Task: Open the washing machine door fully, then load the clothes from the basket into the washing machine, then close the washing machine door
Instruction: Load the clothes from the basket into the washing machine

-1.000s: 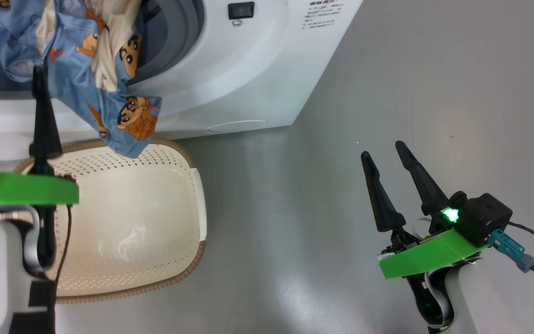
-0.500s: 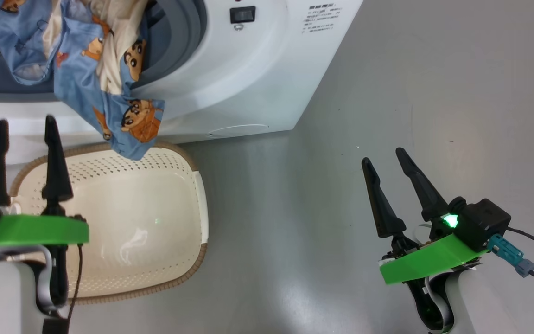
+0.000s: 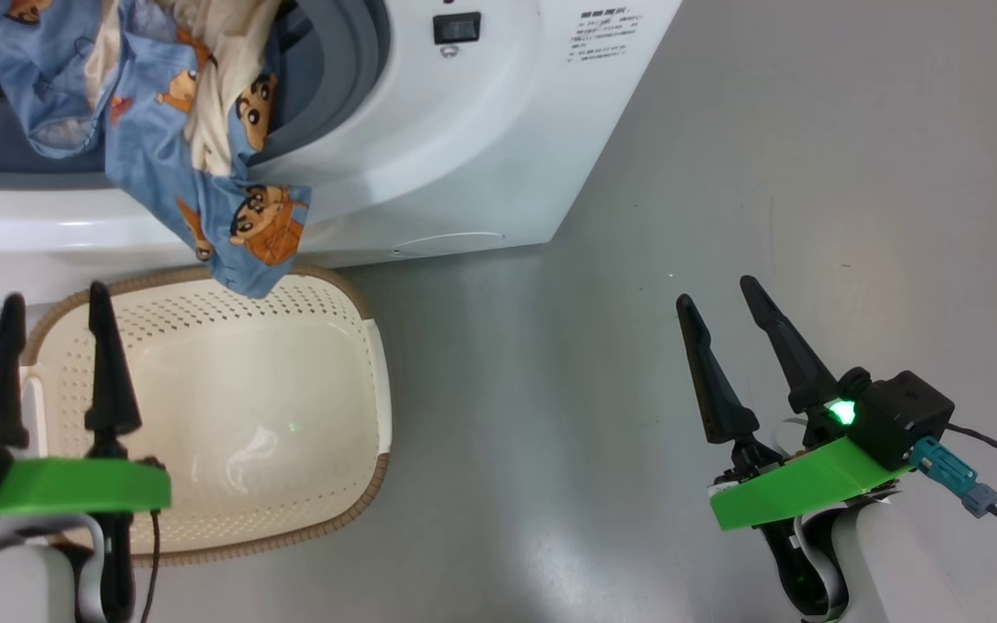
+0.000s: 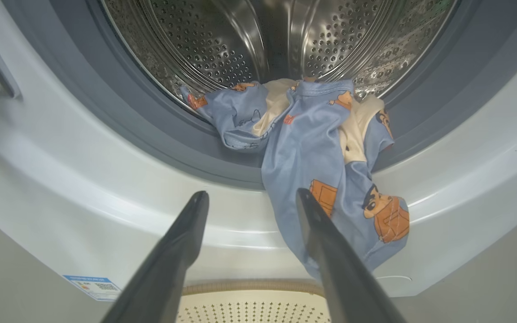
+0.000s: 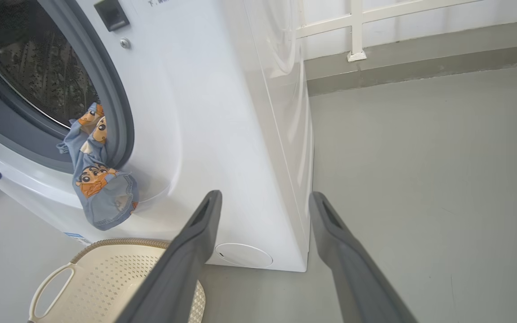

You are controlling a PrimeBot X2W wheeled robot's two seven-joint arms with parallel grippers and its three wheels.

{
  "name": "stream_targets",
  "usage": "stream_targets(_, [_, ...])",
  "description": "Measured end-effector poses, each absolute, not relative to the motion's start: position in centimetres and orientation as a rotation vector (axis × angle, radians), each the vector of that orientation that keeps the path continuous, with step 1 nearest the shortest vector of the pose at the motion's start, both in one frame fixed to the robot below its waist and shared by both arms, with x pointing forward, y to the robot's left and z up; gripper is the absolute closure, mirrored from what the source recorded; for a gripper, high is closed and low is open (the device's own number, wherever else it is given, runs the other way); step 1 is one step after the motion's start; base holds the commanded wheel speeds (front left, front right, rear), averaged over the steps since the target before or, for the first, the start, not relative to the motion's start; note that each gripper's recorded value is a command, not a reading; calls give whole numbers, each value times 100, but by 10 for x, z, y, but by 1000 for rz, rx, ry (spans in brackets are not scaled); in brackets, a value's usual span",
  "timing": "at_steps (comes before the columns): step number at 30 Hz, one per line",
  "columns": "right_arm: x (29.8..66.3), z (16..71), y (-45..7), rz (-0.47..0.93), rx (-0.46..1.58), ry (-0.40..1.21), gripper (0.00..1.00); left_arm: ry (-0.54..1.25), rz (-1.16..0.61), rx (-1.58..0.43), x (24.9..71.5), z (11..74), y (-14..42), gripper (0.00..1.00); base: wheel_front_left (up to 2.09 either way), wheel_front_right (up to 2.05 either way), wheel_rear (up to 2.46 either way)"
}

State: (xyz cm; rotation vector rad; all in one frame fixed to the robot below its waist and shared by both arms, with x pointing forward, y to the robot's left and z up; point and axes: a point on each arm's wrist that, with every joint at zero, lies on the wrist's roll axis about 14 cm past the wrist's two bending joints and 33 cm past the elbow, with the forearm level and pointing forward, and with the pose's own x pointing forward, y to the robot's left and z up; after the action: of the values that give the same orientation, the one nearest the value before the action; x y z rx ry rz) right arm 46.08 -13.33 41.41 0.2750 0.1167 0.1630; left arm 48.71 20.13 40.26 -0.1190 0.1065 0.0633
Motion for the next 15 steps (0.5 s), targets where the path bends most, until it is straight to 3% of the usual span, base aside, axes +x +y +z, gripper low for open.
stream_targets(15, [461, 415, -133, 164, 275, 115, 0, 165, 108, -116, 464, 388, 213, 0, 0, 0, 0])
